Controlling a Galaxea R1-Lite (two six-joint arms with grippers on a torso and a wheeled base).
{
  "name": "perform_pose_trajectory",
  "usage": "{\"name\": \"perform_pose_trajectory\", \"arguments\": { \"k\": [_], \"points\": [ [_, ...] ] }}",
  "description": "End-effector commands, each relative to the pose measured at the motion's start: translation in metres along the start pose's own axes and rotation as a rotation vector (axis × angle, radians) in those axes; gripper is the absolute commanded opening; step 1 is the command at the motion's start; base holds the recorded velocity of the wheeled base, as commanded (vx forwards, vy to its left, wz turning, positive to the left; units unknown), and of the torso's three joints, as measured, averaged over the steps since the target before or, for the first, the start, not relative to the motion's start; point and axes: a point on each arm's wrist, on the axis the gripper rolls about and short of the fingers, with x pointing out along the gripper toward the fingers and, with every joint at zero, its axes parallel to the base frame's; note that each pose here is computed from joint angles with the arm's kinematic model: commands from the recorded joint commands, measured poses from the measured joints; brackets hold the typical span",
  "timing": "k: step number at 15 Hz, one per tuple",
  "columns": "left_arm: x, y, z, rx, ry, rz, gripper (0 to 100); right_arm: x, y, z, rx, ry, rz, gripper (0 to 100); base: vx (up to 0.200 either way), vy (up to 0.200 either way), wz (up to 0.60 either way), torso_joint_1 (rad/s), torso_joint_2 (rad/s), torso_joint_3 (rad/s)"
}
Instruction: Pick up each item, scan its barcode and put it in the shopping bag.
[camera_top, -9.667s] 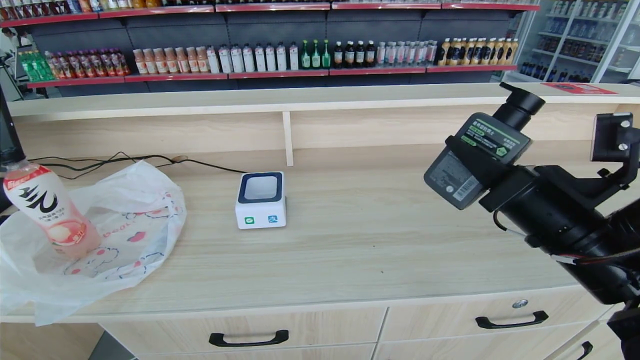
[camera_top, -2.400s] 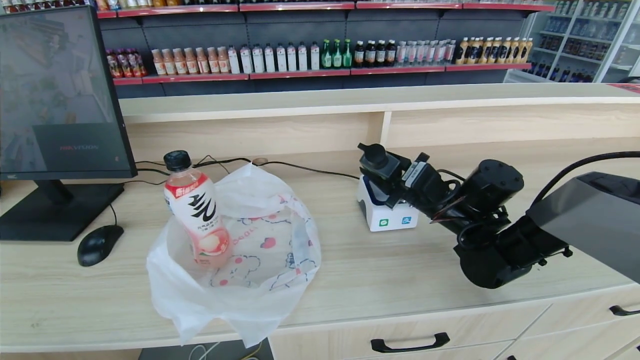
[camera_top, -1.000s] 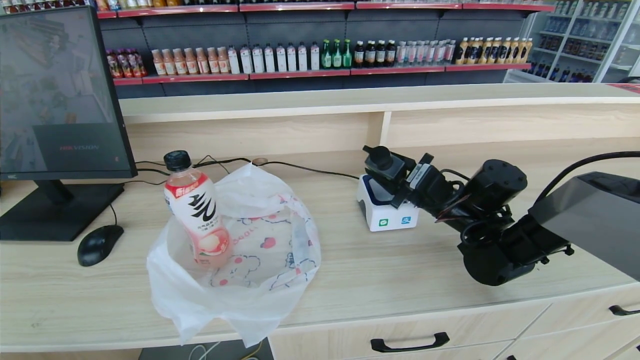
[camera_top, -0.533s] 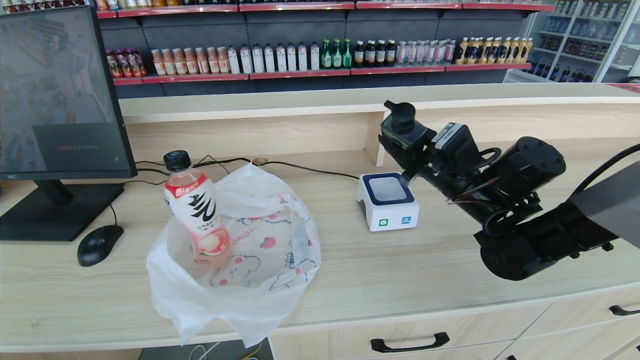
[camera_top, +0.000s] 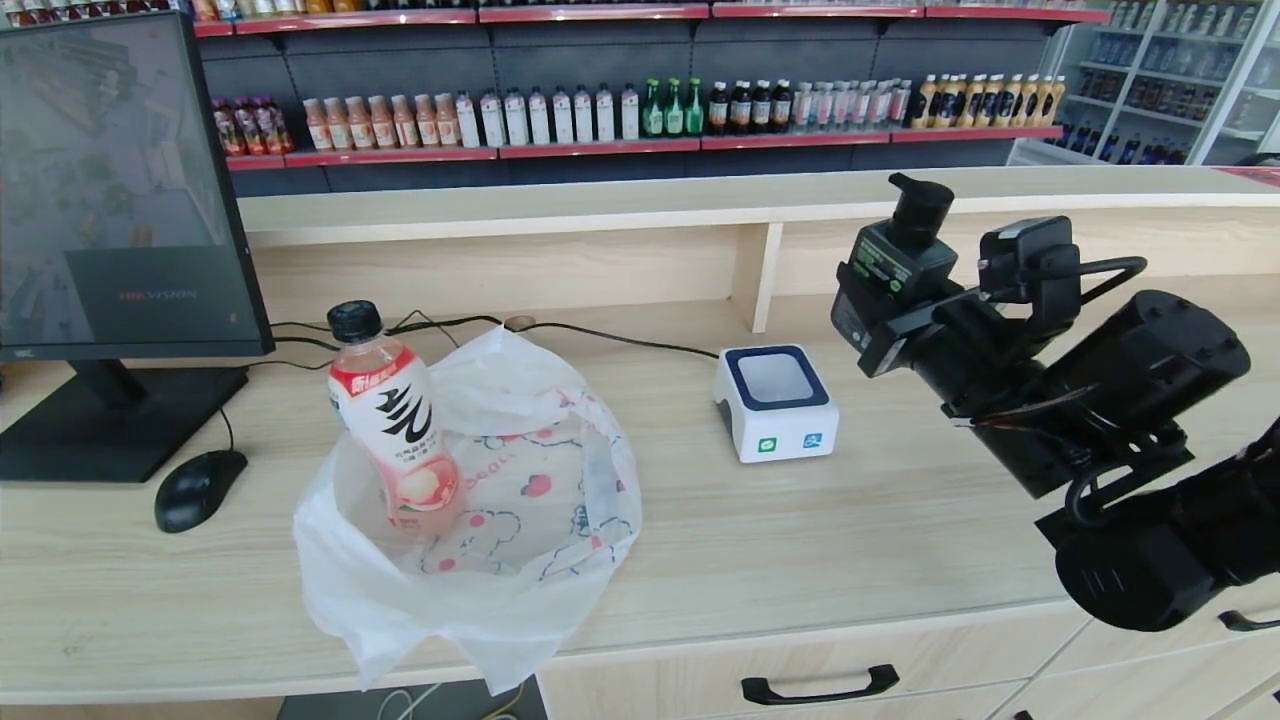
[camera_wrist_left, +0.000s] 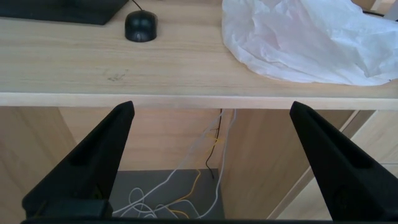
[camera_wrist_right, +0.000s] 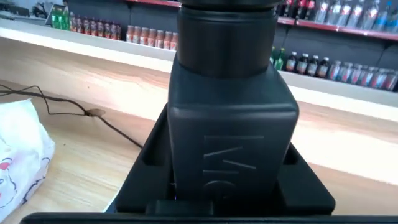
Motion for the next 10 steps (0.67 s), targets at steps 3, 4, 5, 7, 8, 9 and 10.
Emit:
{"name": "perform_pose_trajectory", "arguments": {
  "k": [3,4,5,7,8,9,10],
  "points": [
    [0.0000,0.0000,0.0001,-0.001,-0.002,0.000,100,-0.0188,0.0014,0.0011,0.052,0.051,-0.032,0,-0.067,0.000,0.00,0.001,0.00,0.001],
    [0.0000,0.0000,0.0001,-0.001,-0.002,0.000,100,-0.0182,0.0040,0.0001,0.057,0.052,-0.024,0,-0.200,0.000,0.00,0.002,0.01,0.002],
    [0.0000,0.0000,0.0001,-0.001,-0.002,0.000,100,-0.0184,0.0060,-0.0003,0.059,0.055,-0.018,0,-0.200,0.000,0.00,0.012,0.01,0.007],
    [0.0000,0.0000,0.0001,-0.001,-0.002,0.000,100,-0.0187,0.0069,0.0002,0.062,0.054,-0.016,0,0.000,0.000,0.00,0.000,0.00,0.000],
    [0.0000,0.0000,0.0001,-0.001,-0.002,0.000,100,-0.0188,0.0068,0.0007,0.062,0.053,-0.016,0,0.000,0.000,0.00,0.000,0.00,0.000],
    [0.0000,0.0000,0.0001,-0.001,-0.002,0.000,100,-0.0193,0.0067,0.0015,0.063,0.051,-0.016,0,0.000,0.000,0.00,0.000,0.00,0.000],
    [0.0000,0.0000,0.0001,-0.001,-0.002,0.000,100,-0.0205,0.0071,0.0017,0.064,0.054,-0.014,0,0.000,0.000,0.00,0.000,0.00,0.000]
  ]
}}
